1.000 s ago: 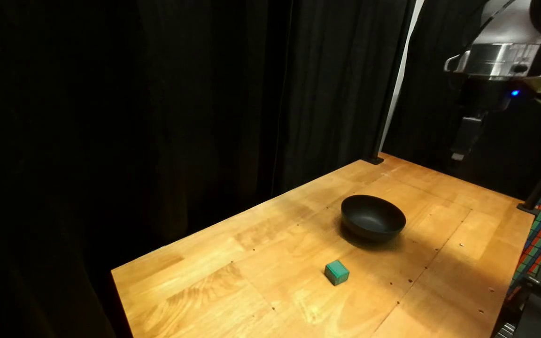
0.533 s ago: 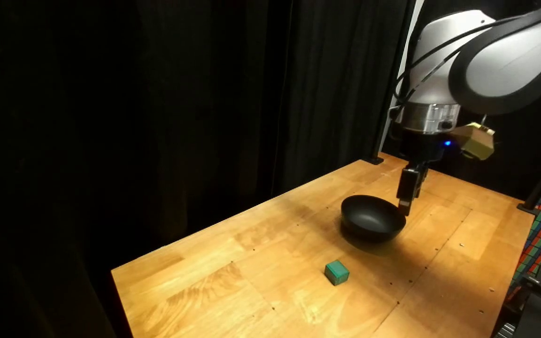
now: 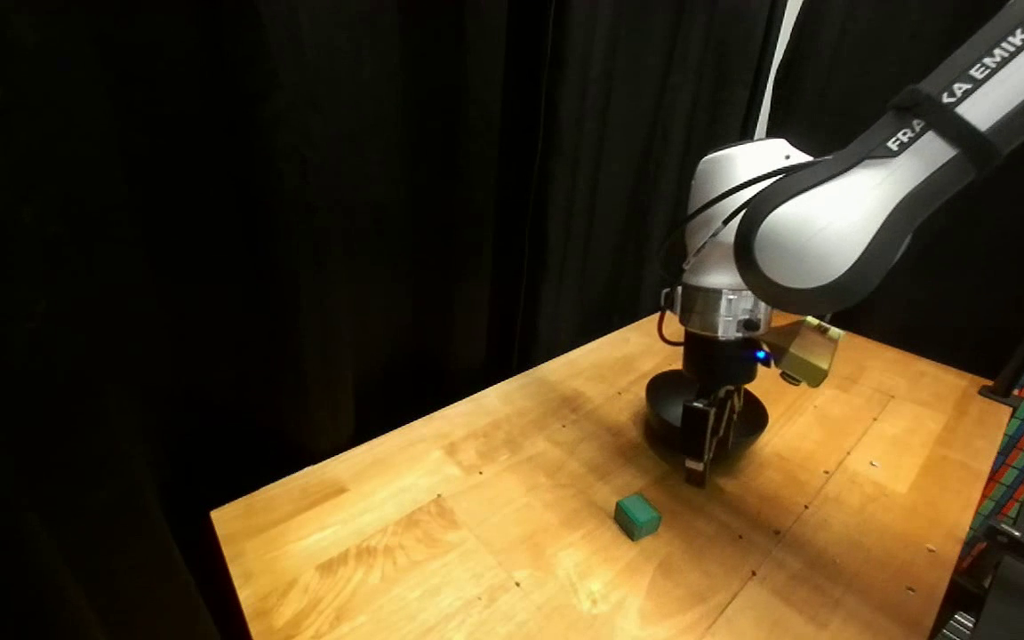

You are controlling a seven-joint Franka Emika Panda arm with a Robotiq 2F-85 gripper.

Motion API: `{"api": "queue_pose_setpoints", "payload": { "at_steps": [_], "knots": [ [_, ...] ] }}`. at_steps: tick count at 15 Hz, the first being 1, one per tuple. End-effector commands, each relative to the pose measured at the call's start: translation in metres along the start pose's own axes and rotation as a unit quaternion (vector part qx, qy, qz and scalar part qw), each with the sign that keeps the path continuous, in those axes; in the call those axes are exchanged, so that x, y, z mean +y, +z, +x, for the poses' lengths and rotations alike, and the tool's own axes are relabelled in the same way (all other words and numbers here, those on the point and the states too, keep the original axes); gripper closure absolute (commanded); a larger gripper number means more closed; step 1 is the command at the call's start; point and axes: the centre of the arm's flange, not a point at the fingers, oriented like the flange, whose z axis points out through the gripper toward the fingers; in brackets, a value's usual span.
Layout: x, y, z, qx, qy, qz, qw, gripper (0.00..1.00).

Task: Put the green block in the black bowl

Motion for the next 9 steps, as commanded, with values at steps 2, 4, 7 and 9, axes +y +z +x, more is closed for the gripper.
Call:
{"api": "queue_pose_setpoints", "payload": {
  "at_steps": [2, 4, 7, 9],
  "knots": [
    [-0.018, 0.034, 0.030, -0.011, -0.002, 0.025, 0.9996, 0.00],
    [-0.025, 0.047, 0.034, -0.012, -0.006, 0.031, 0.9994, 0.00],
    [-0.032, 0.064, 0.046, 0.020, -0.002, 0.023, 0.9995, 0.00],
    [-0.032, 0.070, 0.053, 0.040, 0.005, 0.021, 0.9990, 0.00]
  ]
}}
